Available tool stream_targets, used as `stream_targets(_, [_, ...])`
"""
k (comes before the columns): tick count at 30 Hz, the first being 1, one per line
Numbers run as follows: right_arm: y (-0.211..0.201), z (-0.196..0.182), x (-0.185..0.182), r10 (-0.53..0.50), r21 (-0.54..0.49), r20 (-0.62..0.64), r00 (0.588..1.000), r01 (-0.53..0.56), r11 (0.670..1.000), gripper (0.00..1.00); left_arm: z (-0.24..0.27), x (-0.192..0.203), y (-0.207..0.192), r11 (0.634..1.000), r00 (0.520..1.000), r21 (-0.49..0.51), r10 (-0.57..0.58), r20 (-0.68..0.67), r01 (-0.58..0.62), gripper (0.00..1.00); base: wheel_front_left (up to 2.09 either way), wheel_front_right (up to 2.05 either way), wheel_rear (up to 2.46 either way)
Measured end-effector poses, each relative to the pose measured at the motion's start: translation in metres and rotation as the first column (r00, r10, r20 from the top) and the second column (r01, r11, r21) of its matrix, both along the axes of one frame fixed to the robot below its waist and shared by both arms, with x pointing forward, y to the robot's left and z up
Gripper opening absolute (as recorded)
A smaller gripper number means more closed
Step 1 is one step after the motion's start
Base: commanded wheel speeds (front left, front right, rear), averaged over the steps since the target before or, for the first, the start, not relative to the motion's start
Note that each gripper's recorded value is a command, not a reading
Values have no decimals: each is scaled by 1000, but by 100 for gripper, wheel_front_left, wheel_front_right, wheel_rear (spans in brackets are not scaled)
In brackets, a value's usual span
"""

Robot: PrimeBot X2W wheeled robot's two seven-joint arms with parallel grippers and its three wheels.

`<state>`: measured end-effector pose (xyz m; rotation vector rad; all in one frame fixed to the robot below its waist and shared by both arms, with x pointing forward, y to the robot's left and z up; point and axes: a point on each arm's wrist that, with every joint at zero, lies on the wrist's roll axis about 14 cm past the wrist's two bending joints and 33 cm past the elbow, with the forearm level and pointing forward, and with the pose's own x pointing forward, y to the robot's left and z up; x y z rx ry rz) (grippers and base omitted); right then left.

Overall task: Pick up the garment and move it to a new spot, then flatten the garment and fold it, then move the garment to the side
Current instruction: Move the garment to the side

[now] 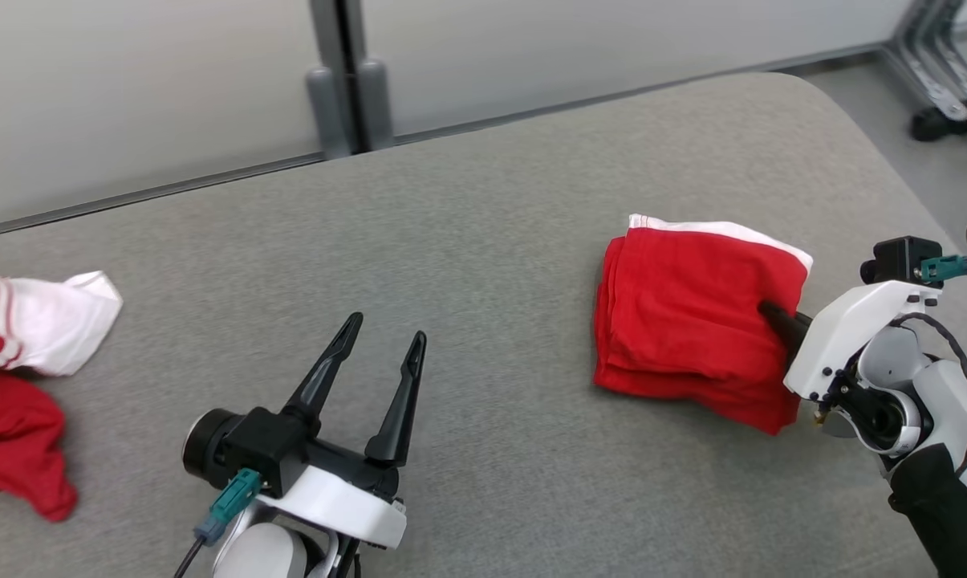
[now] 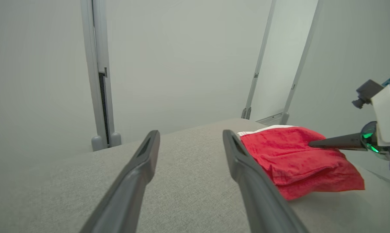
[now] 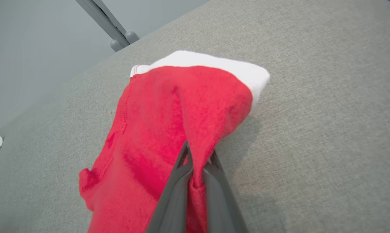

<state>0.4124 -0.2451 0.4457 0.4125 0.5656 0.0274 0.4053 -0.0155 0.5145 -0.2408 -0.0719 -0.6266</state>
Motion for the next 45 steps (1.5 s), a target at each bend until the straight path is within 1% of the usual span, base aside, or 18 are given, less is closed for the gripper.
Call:
stream_targets(3, [-17, 1, -2, -16, -45, 4, 1000, 16, 999, 0, -3, 3, -15, 999, 999, -6, -46, -3, 46, 100, 0, 0, 0])
stream_targets(8, [-40, 3, 11, 3, -163, -4, 1000, -4, 987, 0, -20, 13, -18, 998, 997, 11, -68, -35, 68, 100, 0, 0, 0])
stream_targets(12, [-65, 8, 29, 22, -291, -19, 1000, -27, 956, 0, -33, 23, -10, 998, 997, 31, -57, -59, 59, 100, 0, 0, 0])
stream_targets(15, [-82, 11, 46, 33, -383, -29, 999, -41, 923, 0, -43, 29, -1, 998, 996, 47, -43, -81, 47, 100, 0, 0, 0])
stream_targets(16, [-90, 13, 52, 31, -420, -33, 999, -42, 907, 0, -46, 31, 1, 998, 996, 51, -39, -86, 43, 100, 0, 0, 0])
stream_targets(18, [-105, 13, 62, 35, -502, -68, 997, -65, 862, 0, -50, 37, 6, 998, 996, 56, -28, -89, 33, 100, 0, 0, 0])
stream_targets(22, [-119, 7, 81, 32, -585, -124, 992, -100, 805, 0, -61, 42, 15, 998, 993, 67, -9, -114, 17, 100, 0, 0, 0])
stream_targets(27, [-129, 1, 99, 17, -643, -158, 987, -116, 757, 0, -72, 46, 26, 997, 990, 76, 19, -137, -8, 100, 0, 0, 0])
stream_targets(29, [-129, 1, 105, 22, -663, -157, 987, -122, 738, 49, -74, 47, 29, 997, 990, 76, 26, -142, -16, 100, 0, 0, 0])
stream_targets(30, [-129, 1, 107, 25, -673, -154, 988, -124, 729, 100, -74, 48, 30, 997, 989, 75, 29, -143, -19, 100, 0, 0, 0])
stream_targets(36, [-133, 14, 117, 29, -711, -87, 996, -83, 698, 100, -71, 49, 33, 997, 989, 68, 44, -138, -35, 100, 0, 0, 0])
stream_targets(38, [-136, 22, 117, 38, -736, -63, 997, -72, 674, 100, -68, 48, 34, 997, 990, 65, 47, -130, -39, 100, 0, 0, 0])
stream_targets(39, [-136, 28, 118, 47, -741, -34, 998, -57, 669, 100, -66, 48, 34, 997, 991, 64, 49, -127, -41, 100, 0, 0, 0])
stream_targets(43, [-119, 60, 128, 103, -728, 128, 986, 23, 685, 100, -53, 47, 39, 996, 992, 51, 79, -100, -74, 100, 0, 0, 0])
stream_targets(45, [-110, 73, 127, 119, -708, 201, 972, 60, 703, 100, -47, 43, 45, 994, 990, 47, 102, -96, -98, 100, 0, 0, 0])
